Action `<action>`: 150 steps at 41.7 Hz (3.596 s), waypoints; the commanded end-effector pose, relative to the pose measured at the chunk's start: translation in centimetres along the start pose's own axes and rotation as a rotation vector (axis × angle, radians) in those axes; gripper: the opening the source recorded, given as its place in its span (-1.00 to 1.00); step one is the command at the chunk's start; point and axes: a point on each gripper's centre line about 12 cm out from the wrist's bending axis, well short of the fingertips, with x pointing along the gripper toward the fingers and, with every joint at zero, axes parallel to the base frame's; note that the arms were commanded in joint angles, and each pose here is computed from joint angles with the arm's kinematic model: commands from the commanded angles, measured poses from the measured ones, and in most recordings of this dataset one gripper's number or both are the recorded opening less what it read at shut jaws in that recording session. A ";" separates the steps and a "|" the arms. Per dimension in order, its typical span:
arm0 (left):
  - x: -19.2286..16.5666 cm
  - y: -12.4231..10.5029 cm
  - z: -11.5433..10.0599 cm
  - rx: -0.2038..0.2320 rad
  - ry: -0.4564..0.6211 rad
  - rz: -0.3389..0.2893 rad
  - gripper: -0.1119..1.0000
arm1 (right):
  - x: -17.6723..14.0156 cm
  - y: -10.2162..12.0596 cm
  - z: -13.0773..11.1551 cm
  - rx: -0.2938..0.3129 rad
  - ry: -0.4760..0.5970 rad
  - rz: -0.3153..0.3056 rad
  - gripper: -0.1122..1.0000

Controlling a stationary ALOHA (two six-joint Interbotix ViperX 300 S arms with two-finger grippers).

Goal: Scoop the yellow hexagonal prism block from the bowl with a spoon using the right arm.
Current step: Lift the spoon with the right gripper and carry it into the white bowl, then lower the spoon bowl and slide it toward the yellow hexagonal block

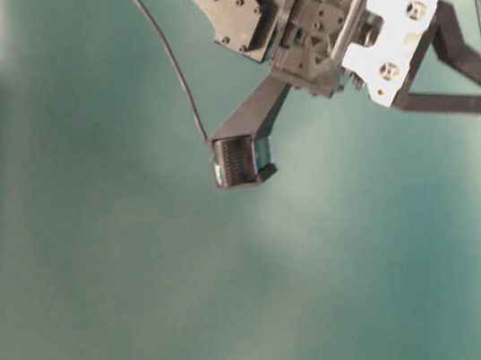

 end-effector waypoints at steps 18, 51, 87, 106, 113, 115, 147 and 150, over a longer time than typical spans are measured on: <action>0.3 0.0 1.0 -0.001 -0.026 0.001 -0.79 | -2.8 0.3 2.6 -0.013 -0.128 -0.004 -0.38; 0.3 0.0 0.9 -0.001 -0.025 0.001 -0.79 | -3.3 0.1 2.2 -0.013 -0.166 -0.015 -0.38; 0.3 0.0 0.8 -0.001 -0.018 0.001 -0.79 | -5.5 1.4 3.1 -0.036 -0.219 0.009 -0.38; 0.3 0.1 0.8 -0.001 -0.015 0.003 -0.79 | -9.9 2.6 2.5 -0.007 -0.119 0.069 -0.38; 0.3 0.0 0.8 -0.001 -0.015 0.001 -0.79 | -9.8 2.3 1.6 0.042 -0.007 0.078 -0.38; 0.3 0.0 0.8 -0.001 -0.015 0.001 -0.79 | -9.6 2.2 1.4 0.055 0.014 0.078 -0.38; 0.4 0.0 0.7 -0.001 -0.012 0.001 -0.79 | -3.9 0.6 -0.3 0.101 0.154 -0.003 -0.38; 0.3 0.0 0.7 -0.001 -0.014 0.001 -0.79 | -3.3 0.5 -0.3 0.103 0.148 -0.008 -0.38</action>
